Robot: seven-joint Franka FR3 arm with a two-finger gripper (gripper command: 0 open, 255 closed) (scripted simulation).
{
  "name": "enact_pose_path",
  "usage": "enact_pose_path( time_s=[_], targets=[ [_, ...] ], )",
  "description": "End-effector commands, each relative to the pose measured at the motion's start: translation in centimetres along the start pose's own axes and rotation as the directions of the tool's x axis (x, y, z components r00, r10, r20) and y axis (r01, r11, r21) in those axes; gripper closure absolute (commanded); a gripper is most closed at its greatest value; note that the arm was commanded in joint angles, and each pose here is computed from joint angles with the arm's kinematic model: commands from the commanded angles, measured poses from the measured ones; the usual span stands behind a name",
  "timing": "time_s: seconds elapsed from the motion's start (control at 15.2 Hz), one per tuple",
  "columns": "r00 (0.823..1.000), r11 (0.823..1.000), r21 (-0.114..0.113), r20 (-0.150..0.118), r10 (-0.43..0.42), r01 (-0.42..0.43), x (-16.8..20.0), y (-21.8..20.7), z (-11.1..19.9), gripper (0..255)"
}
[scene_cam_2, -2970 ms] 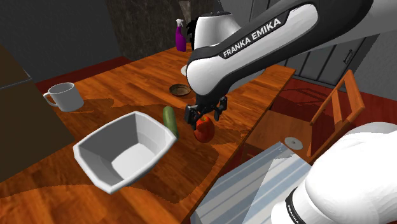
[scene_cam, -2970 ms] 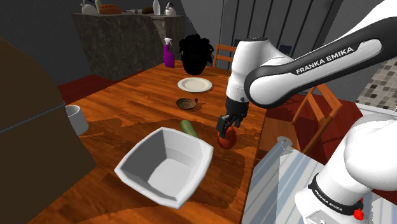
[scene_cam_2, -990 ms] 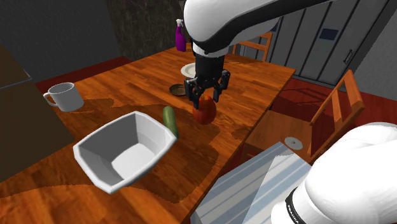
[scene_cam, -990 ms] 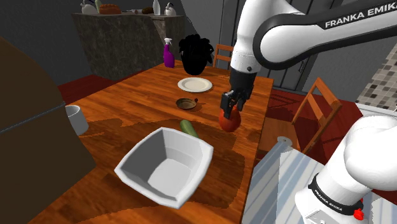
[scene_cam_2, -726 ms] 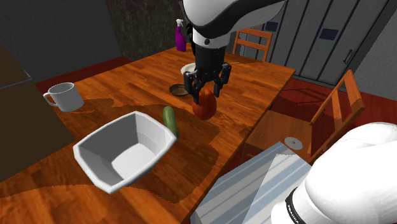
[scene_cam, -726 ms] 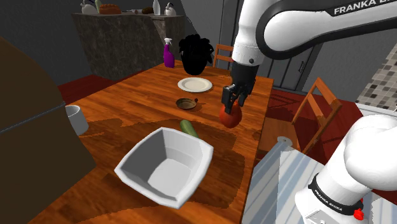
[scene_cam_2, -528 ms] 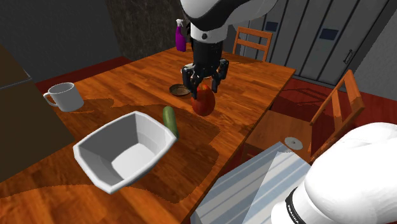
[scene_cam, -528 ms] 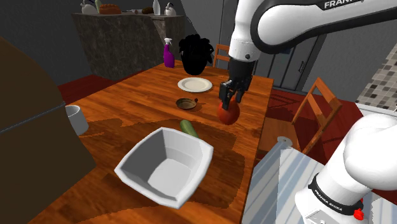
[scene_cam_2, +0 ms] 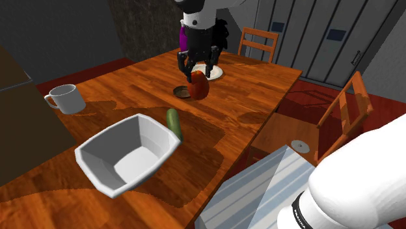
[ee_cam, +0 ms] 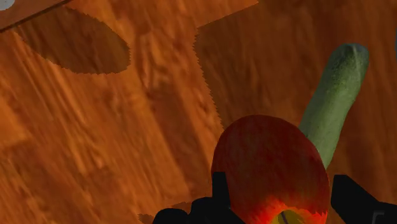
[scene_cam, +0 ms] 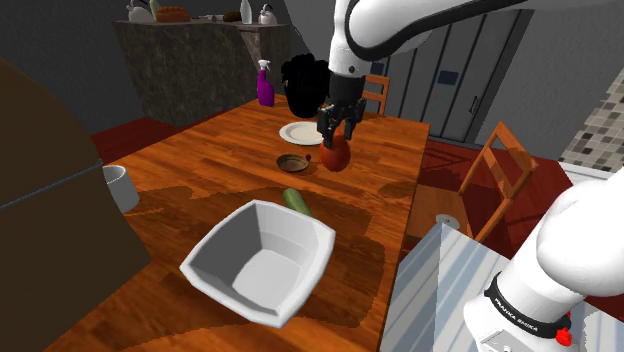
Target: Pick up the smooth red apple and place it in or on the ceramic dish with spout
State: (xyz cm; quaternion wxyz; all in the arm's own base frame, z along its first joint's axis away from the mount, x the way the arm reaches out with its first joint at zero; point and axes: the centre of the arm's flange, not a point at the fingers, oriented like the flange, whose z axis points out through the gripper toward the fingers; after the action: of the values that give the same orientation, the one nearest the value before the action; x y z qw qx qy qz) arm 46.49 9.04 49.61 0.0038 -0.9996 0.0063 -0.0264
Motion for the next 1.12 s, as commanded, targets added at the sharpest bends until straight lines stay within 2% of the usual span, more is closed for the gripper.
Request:
enact_pose_path(
  time_s=[0.0,0.99,1.06],
  targets=[
    [1.0,1.0,0.0,0.0,0.0,0.0,2.8,0.5,-0.2,255],
    [1.0,1.0,0.0,0.0,0.0,0.0,22.3,4.0,-1.3,255],
    [1.0,1.0,0.0,0.0,0.0,0.0,22.3,4.0,-0.8,255]
  ],
)
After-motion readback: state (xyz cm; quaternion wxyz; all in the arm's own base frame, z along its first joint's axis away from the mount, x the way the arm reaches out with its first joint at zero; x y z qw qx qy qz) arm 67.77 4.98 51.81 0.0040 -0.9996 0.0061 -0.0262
